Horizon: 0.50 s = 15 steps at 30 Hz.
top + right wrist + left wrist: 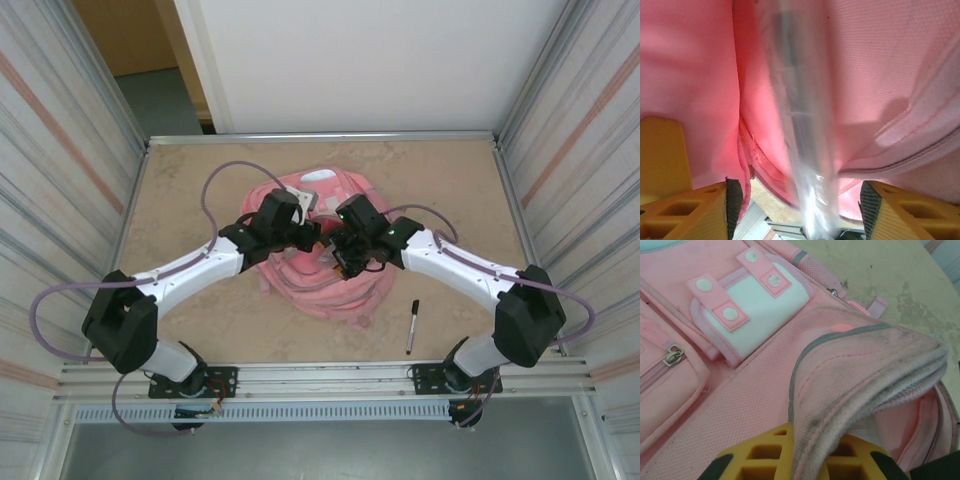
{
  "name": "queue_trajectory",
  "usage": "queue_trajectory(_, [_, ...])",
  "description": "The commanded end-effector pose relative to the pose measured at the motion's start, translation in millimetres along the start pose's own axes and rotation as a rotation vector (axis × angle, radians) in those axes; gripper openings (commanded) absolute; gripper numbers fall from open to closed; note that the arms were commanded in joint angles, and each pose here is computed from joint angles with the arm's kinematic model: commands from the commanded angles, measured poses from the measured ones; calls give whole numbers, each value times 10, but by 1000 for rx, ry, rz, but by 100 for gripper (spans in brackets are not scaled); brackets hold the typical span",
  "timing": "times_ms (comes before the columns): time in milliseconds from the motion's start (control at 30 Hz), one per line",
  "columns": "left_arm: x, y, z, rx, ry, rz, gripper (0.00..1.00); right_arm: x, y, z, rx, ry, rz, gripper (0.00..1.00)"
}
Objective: Pack the student bag
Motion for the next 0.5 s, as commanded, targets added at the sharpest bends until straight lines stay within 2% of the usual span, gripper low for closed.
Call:
queue_trajectory(0, [209, -201, -127, 43, -71, 161, 0, 22, 193, -83, 20, -25, -75, 71])
queue_trajectory(133, [215, -156, -135, 23, -67, 150, 0, 268, 81, -124, 99, -89, -60, 76])
queue_trajectory(233, [241, -197, -160, -53, -52, 159, 0, 424, -109, -182, 176, -148, -51, 76])
queue_trajectory(300, [269, -217, -178, -86, -46, 154, 0, 475, -257, -229, 237, -143, -23, 78])
queue_trajectory(400, [324, -242, -220, -141, -47, 144, 0, 596, -582, -303, 254, -118, 115, 83])
queue_trajectory(467, [329, -252, -211, -206, -44, 147, 0, 699, -890, -338, 232, -157, 262, 85])
Point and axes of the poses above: each hand's point on the last joint's axis, 136 mm out from that joint toward the fingers, its own x axis back along the fingers, its own y axis along the line the jaws close on, z = x × y, the point moved 8 cm from there along x, back along the fingers, and after that the axes turned 14 degrees about x, right-handed, at the moved point
